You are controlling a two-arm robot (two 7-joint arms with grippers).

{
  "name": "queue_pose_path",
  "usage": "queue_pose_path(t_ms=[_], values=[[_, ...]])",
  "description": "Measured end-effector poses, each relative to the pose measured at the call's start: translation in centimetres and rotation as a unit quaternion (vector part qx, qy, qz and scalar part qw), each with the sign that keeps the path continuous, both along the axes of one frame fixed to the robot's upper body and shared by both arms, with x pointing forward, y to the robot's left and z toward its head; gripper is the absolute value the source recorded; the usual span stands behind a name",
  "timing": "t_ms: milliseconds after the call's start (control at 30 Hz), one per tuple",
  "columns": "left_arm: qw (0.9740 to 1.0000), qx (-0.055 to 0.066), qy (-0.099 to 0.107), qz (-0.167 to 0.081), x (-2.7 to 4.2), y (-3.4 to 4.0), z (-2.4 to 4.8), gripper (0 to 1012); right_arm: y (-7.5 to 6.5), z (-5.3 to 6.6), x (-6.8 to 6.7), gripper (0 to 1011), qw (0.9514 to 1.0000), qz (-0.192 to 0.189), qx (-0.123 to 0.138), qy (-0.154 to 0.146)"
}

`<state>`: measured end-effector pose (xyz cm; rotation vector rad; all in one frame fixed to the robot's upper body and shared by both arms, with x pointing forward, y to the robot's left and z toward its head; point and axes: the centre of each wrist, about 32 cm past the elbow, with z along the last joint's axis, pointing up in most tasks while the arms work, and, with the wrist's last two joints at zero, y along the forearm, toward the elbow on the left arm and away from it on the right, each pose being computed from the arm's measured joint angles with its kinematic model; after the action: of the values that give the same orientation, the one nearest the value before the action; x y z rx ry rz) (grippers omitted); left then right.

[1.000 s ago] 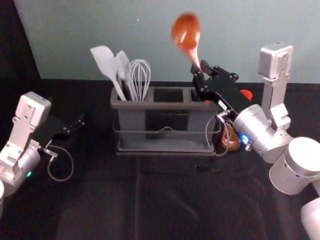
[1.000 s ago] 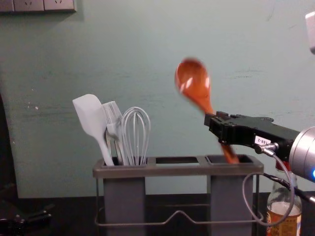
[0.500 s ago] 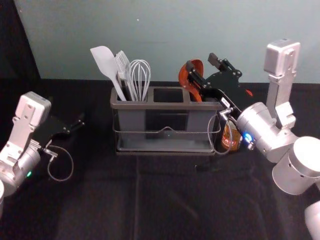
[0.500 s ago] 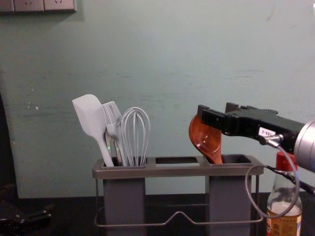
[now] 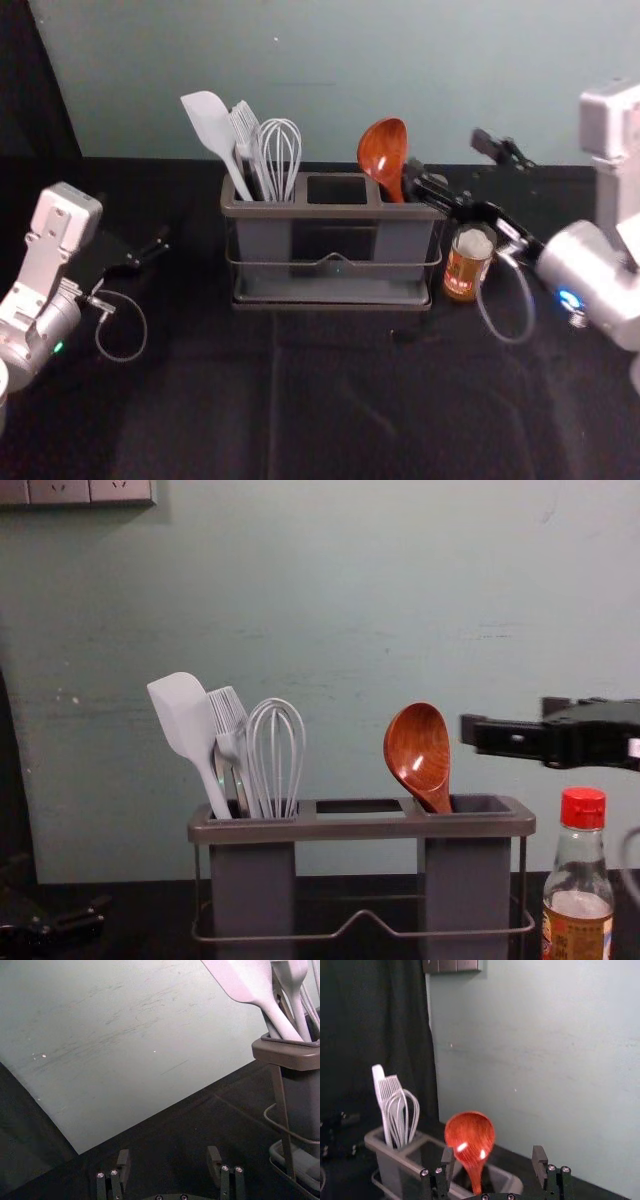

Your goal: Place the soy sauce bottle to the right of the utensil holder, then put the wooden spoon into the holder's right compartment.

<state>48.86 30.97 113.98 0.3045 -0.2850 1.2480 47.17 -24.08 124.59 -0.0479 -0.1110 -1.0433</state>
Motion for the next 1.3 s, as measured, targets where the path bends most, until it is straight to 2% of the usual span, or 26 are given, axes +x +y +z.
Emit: queue_pose_path(t_ms=[167, 300, 367, 500, 667, 867, 1067, 1300], values=[[1.0, 0.0, 0.0, 0.0, 0.0, 0.0, 0.0, 1005, -2.3, 1.5, -1.8, 1002, 0.9996, 0.013, -0.02, 0.016], [1.0, 0.0, 0.0, 0.0, 0.0, 0.0, 0.0, 1005, -3.5, 2.2, -2.8, 1002, 0.9992, 0.022, -0.026, 0.019], [1.0, 0.0, 0.0, 0.0, 0.0, 0.0, 0.0, 1005, -4.6, 2.7, -3.8, 1002, 0.9989, 0.028, -0.027, 0.025], [1.0, 0.0, 0.0, 0.0, 0.0, 0.0, 0.0, 1005, -5.8, 2.9, -4.6, 1002, 0.9988, 0.025, -0.029, 0.031], [1.0, 0.0, 0.0, 0.0, 0.0, 0.0, 0.0, 1005, -7.6, 2.2, -5.2, 1002, 0.9987, 0.002, -0.038, 0.035], [1.0, 0.0, 0.0, 0.0, 0.0, 0.0, 0.0, 1005, -9.4, 0.2, -4.4, 1002, 0.9973, -0.049, -0.044, 0.033], [1.0, 0.0, 0.0, 0.0, 0.0, 0.0, 0.0, 1005, -10.1, -1.6, -2.8, 1002, 0.9934, -0.098, -0.051, 0.029], [1.0, 0.0, 0.0, 0.0, 0.0, 0.0, 0.0, 1005, -9.7, -4.0, 1.0, 1002, 0.9881, -0.138, -0.063, 0.028]])
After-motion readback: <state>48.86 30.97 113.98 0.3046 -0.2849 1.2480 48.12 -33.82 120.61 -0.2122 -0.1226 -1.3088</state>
